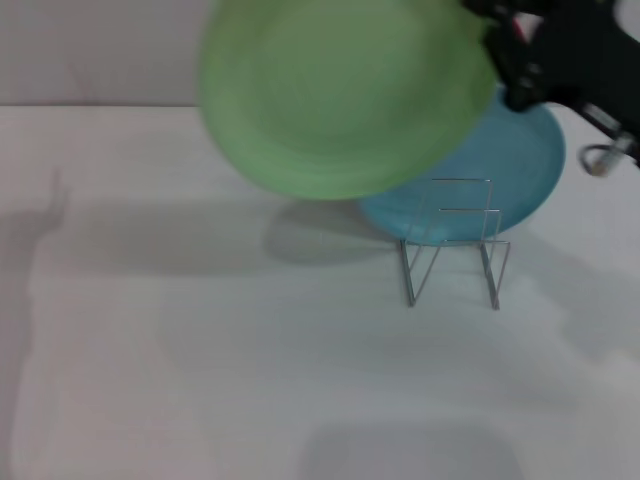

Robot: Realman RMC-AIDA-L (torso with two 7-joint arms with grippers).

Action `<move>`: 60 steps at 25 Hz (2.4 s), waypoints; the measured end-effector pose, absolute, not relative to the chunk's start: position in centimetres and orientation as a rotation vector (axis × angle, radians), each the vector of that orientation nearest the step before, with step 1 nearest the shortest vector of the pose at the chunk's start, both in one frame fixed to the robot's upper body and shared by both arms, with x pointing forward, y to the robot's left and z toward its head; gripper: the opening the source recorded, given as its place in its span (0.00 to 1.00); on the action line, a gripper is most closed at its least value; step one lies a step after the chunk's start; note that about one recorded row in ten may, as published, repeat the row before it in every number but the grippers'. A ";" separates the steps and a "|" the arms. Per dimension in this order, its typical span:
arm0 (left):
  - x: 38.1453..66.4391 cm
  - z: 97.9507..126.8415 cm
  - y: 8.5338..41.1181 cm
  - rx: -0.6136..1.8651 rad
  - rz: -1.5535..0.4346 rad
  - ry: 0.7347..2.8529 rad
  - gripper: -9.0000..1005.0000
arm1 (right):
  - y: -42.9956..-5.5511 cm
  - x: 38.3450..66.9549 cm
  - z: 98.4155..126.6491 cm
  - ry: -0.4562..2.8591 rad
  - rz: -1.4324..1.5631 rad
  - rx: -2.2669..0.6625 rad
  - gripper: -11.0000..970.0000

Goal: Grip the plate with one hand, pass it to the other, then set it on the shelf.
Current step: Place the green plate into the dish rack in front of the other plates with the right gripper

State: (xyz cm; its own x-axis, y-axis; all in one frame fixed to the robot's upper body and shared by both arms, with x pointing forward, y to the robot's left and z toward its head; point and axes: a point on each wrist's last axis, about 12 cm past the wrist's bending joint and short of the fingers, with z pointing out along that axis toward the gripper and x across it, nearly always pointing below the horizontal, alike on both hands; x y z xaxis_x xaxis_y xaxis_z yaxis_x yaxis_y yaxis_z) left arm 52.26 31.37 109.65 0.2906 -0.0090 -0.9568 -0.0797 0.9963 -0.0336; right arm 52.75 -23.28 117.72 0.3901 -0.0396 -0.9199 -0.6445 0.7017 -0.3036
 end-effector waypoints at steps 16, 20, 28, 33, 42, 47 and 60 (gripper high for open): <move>49.8 104.7 31.8 0.145 0.107 1.253 0.80 | -31.6 49.7 113.4 0.969 0.455 -0.496 0.05; 48.8 104.0 32.5 0.134 0.131 1.284 0.80 | -31.8 49.3 113.4 0.957 0.453 -0.492 0.05; 46.6 102.4 33.4 0.103 0.158 1.368 0.80 | -32.0 49.0 113.5 0.944 0.449 -0.495 0.05; 44.8 101.4 33.7 0.087 0.161 1.412 0.80 | -32.0 49.0 113.8 0.929 0.462 -0.501 0.05; 44.2 101.3 33.8 0.094 0.168 1.416 0.80 | -32.1 48.8 113.6 0.940 0.460 -0.494 0.05; 44.5 101.4 33.7 0.094 0.170 1.410 0.80 | -32.4 48.8 113.5 0.946 0.449 -0.484 0.05; 44.8 102.0 33.8 0.105 0.168 1.365 0.80 | -32.4 49.1 113.7 0.940 0.441 -0.489 0.05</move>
State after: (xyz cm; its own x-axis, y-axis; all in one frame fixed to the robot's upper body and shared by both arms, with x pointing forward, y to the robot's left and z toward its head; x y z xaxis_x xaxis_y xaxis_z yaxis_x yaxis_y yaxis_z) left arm 44.79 33.75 101.99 0.1947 0.1803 -0.9642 -0.0584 0.9834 0.1721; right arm 49.09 -32.40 113.70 0.5175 0.1445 -0.8434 -0.5561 0.8059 -0.2031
